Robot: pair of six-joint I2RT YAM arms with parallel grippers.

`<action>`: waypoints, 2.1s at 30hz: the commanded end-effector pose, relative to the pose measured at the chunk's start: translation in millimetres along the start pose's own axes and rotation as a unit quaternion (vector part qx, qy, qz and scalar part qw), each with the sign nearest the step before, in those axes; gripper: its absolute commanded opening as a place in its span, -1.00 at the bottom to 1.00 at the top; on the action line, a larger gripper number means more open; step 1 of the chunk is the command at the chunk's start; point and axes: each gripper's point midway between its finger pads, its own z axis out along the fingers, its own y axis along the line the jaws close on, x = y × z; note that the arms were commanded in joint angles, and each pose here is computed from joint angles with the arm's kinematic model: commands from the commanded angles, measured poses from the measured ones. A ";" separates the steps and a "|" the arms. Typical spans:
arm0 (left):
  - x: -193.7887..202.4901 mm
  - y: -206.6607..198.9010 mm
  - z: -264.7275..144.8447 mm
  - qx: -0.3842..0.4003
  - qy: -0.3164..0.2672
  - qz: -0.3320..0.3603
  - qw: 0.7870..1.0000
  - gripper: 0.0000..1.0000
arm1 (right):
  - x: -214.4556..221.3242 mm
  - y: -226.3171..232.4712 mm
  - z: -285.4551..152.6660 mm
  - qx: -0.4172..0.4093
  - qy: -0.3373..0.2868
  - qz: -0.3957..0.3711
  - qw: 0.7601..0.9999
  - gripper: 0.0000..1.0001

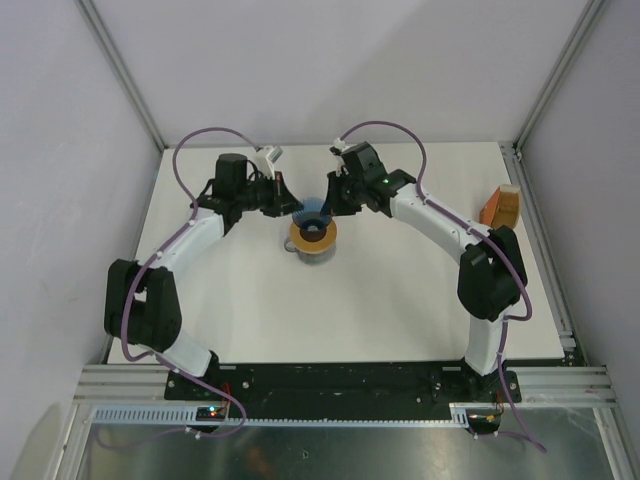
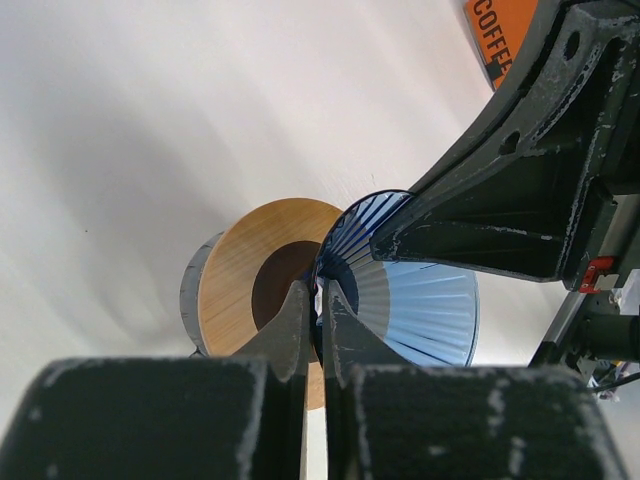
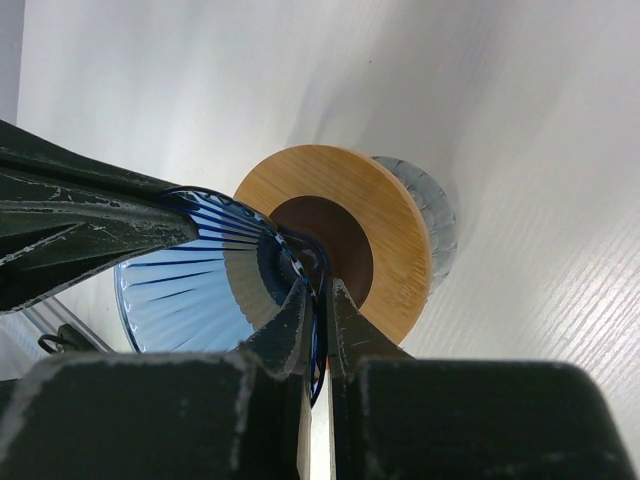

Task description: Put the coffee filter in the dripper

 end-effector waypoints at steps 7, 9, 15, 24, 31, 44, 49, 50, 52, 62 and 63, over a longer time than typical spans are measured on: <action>70.0 20.8 -5.0 -0.029 0.131 -0.044 0.990 -0.99 | 36.1 -23.7 -1.7 0.070 0.072 0.000 0.995 -0.95; 62.3 19.5 -5.2 -0.027 0.124 -0.042 0.991 -0.99 | 28.1 -13.5 -5.7 0.051 0.066 0.001 0.997 -0.78; 46.2 16.1 -7.3 -0.035 0.105 -0.045 0.993 -1.00 | 15.1 -2.2 -9.4 0.029 0.058 0.012 0.998 -0.31; 18.4 1.4 -16.2 -0.026 0.072 -0.027 0.997 -0.74 | 0.2 8.2 -13.8 0.000 0.041 0.012 0.999 -0.11; -6.1 -8.6 -22.6 -0.017 0.045 -0.018 0.999 0.01 | -12.3 18.5 -20.1 -0.019 0.023 0.004 1.000 -0.02; -38.4 -16.7 -34.3 -0.011 0.009 0.008 1.000 0.32 | -41.9 33.0 -45.2 -0.028 -0.020 -0.019 0.999 0.16; -48.6 -12.6 -52.8 -0.021 -0.014 0.029 0.999 0.50 | -70.1 20.0 -95.1 -0.016 -0.075 -0.024 0.997 0.31; -49.2 -10.5 -55.8 -0.024 -0.017 0.037 0.999 0.53 | -78.3 11.8 -111.3 -0.007 -0.096 -0.020 0.995 0.34; -48.9 -4.3 -61.3 -0.038 -0.021 0.053 0.998 0.58 | -86.5 -11.9 -137.5 0.021 -0.129 -0.009 0.991 0.44; -45.0 32.8 -81.9 -0.127 -0.029 0.114 0.985 0.77 | -25.3 -219.5 -265.0 0.254 -0.245 0.202 0.914 0.30; -42.7 34.8 -81.3 -0.126 -0.026 0.112 0.985 0.77 | -14.3 -241.0 -279.1 0.283 -0.255 0.226 0.897 0.22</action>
